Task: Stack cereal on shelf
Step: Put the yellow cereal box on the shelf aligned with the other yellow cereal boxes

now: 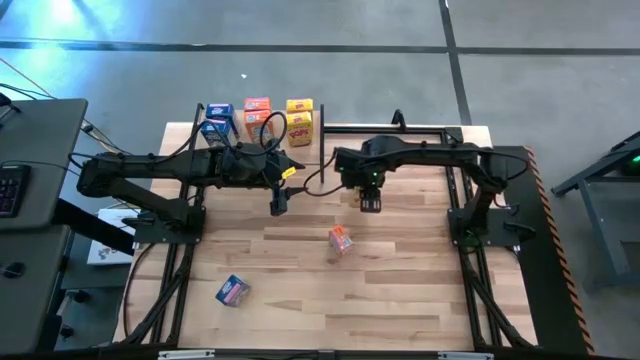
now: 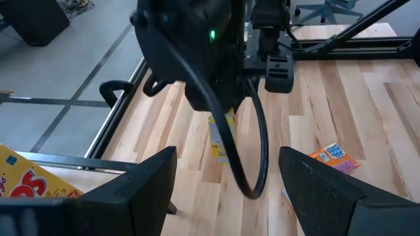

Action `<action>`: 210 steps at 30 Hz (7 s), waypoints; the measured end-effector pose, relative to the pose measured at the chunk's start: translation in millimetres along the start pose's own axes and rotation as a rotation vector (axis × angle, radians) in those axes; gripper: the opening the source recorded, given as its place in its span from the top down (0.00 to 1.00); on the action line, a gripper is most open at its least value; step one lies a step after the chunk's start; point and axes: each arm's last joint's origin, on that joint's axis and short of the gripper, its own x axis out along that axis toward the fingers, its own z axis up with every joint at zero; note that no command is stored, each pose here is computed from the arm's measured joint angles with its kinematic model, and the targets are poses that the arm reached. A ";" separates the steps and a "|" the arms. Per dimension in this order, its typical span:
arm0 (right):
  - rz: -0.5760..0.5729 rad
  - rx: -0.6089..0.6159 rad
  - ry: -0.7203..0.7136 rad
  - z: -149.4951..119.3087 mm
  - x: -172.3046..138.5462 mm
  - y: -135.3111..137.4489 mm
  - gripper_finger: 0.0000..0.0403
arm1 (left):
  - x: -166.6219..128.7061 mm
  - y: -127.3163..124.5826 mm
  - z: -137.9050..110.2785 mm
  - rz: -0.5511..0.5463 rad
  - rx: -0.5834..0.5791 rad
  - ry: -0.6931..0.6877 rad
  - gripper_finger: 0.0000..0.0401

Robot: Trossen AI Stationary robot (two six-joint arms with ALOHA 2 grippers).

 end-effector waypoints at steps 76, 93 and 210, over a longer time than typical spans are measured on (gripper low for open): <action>-0.079 0.120 -0.890 -181.8 -75.9 43.8 0.42 | 0.1 0.0 0.0 0.000 0.000 0.000 0.35; 0.032 0.215 -1.065 -228.6 -14.1 52.9 0.42 | -0.3 0.6 9.5 0.005 0.052 -0.097 0.35; 0.212 0.193 -1.309 -227.7 69.3 82.0 0.42 | 230.8 2.1 -35.3 -0.132 0.042 0.123 0.35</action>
